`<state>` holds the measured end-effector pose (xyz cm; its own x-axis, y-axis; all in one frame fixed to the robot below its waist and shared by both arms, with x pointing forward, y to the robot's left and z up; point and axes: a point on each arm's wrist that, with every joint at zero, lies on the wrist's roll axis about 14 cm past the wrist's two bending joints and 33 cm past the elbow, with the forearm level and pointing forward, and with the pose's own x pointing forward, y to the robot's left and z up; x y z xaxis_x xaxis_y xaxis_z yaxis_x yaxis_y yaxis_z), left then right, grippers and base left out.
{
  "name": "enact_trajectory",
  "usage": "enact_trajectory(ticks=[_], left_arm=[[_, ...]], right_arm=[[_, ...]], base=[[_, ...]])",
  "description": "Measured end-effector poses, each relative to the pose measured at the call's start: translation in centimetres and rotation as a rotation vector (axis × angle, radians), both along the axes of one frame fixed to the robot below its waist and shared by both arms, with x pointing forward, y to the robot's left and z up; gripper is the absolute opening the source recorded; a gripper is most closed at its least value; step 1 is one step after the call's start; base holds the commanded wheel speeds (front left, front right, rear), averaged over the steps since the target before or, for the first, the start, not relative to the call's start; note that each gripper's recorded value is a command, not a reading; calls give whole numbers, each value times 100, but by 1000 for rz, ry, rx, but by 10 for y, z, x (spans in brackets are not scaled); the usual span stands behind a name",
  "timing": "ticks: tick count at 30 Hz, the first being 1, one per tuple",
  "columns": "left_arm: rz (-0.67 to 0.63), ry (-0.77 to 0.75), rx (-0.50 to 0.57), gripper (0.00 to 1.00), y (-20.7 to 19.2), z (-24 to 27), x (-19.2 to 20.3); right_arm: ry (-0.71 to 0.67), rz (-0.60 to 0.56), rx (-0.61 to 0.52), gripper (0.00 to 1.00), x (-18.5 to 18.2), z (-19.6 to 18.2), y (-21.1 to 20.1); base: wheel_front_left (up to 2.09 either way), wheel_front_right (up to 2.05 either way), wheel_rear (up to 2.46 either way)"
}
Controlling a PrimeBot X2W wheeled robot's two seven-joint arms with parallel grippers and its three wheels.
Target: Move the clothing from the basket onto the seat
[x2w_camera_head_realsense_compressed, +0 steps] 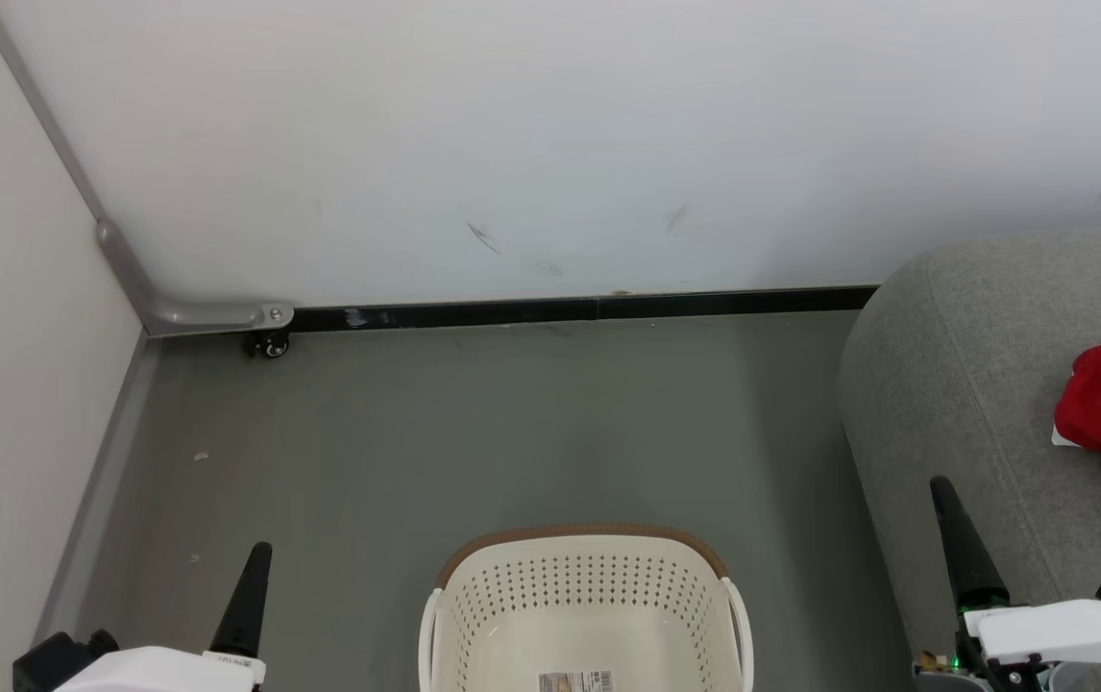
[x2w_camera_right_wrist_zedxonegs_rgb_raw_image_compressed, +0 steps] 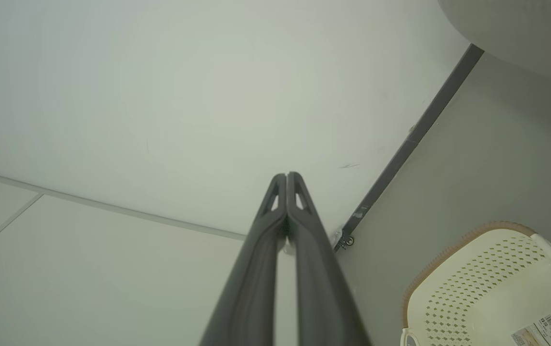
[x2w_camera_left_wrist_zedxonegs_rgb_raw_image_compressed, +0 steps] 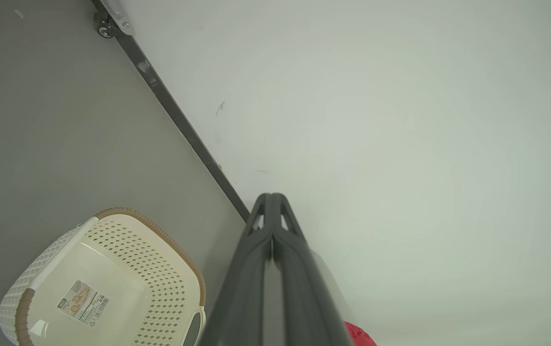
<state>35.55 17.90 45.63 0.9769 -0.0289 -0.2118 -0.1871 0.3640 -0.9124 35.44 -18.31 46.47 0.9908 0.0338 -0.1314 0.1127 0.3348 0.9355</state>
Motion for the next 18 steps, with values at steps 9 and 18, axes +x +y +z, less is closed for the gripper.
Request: enact_trajectory(ticks=[9, 18], left_arm=[[22, -34, -140, 0, 1, 8, 7], [44, -70, -272, 0, 5, 15, 13]], right_arm=[[-23, -44, 124, 0, 9, 8, -9], [-41, -72, 247, 0, 16, 15, -15]], base=[[0, 0, 0], [0, 0, 0]])
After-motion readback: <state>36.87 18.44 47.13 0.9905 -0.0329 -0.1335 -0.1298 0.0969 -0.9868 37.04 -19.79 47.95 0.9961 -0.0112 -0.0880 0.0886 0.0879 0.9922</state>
